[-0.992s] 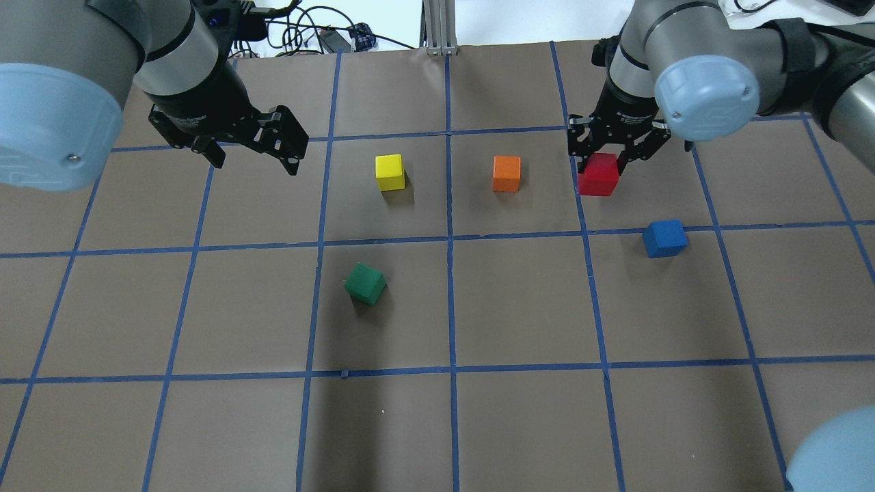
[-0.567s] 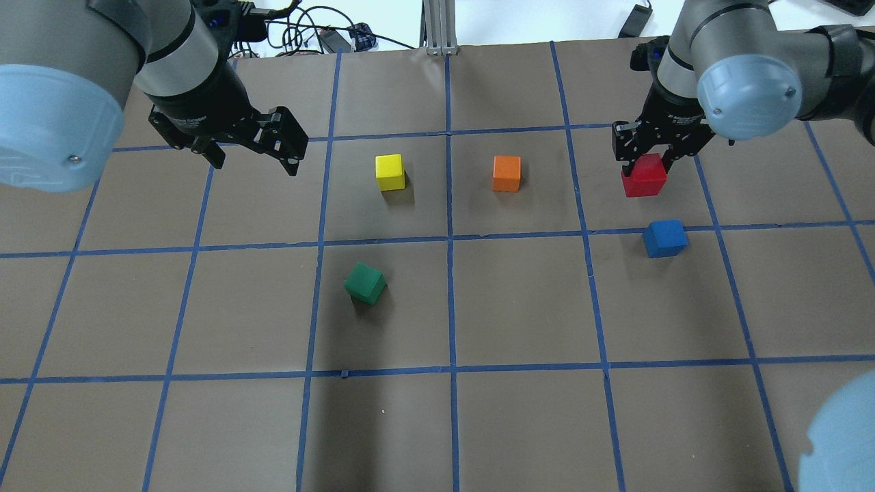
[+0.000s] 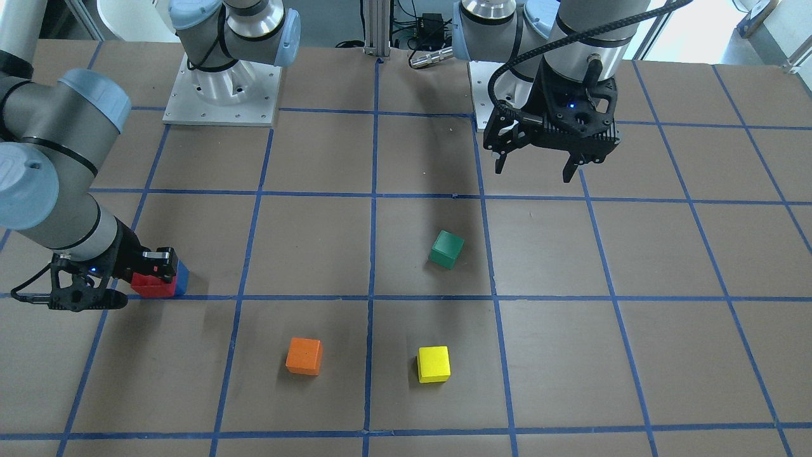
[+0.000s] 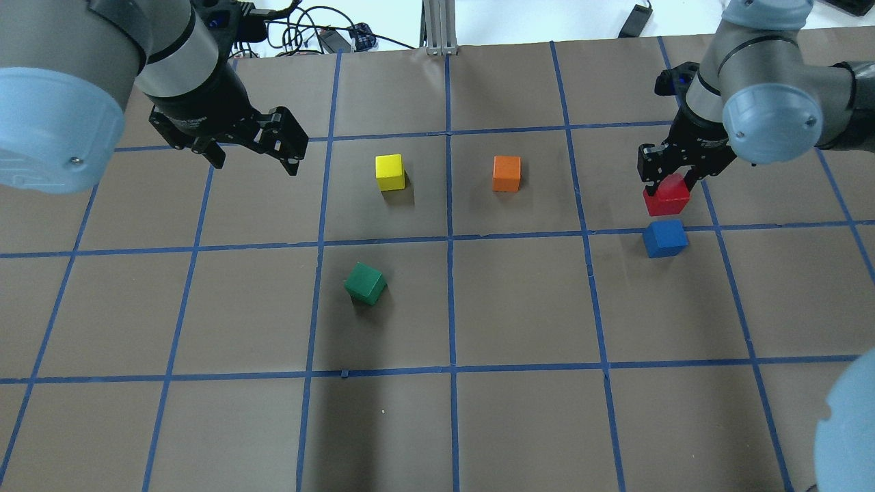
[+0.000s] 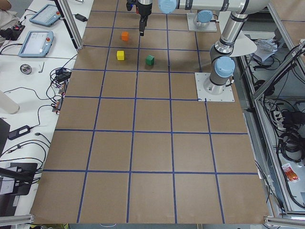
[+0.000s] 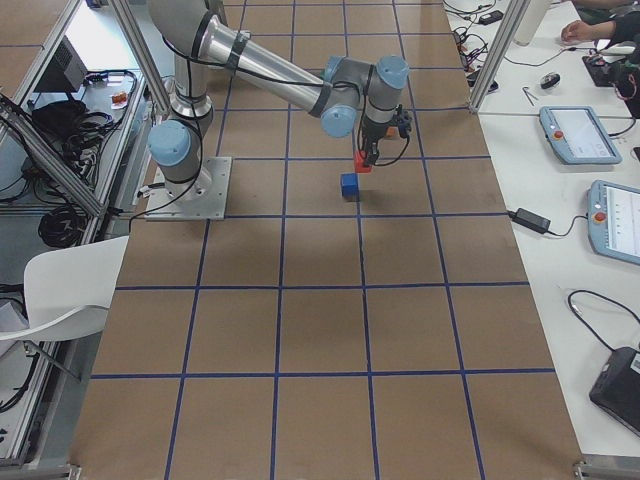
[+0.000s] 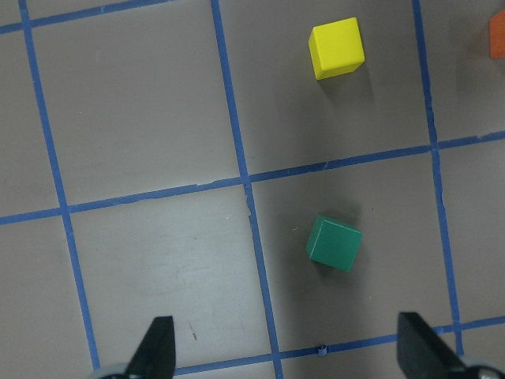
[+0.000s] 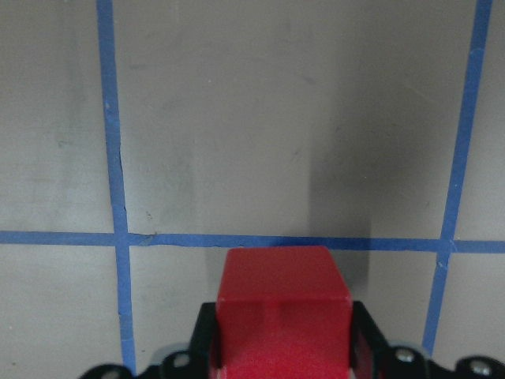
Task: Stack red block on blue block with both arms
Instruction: 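Lift the red cube with the right gripper and carry it over the blue cube, then lower the red cube onto the blue cube with the right gripper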
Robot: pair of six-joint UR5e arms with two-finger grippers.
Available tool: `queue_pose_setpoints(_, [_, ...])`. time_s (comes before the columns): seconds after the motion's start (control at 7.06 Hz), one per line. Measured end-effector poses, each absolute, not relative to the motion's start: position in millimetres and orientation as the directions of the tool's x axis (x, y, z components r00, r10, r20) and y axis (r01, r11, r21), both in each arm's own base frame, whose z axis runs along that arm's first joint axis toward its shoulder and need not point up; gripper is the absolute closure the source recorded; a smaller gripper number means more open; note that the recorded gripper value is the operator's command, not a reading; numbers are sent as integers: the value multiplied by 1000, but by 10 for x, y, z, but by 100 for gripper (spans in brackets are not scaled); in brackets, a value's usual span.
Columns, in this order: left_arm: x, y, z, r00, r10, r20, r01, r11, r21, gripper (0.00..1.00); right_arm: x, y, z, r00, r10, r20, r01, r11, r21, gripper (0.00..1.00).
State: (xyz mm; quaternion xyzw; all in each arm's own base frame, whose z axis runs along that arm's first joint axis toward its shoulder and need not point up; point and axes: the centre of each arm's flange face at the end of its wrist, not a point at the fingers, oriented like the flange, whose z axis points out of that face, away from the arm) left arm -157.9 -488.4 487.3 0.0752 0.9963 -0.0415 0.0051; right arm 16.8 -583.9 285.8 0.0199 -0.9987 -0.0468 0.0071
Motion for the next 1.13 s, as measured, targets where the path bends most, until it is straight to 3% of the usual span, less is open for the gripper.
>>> queue_pose_setpoints(1.13, [-1576,-4890,4877,-989,149,-15,149,985,-86,0,-82,-5743,2638,-1000,-12,-1,-12,994,108,100])
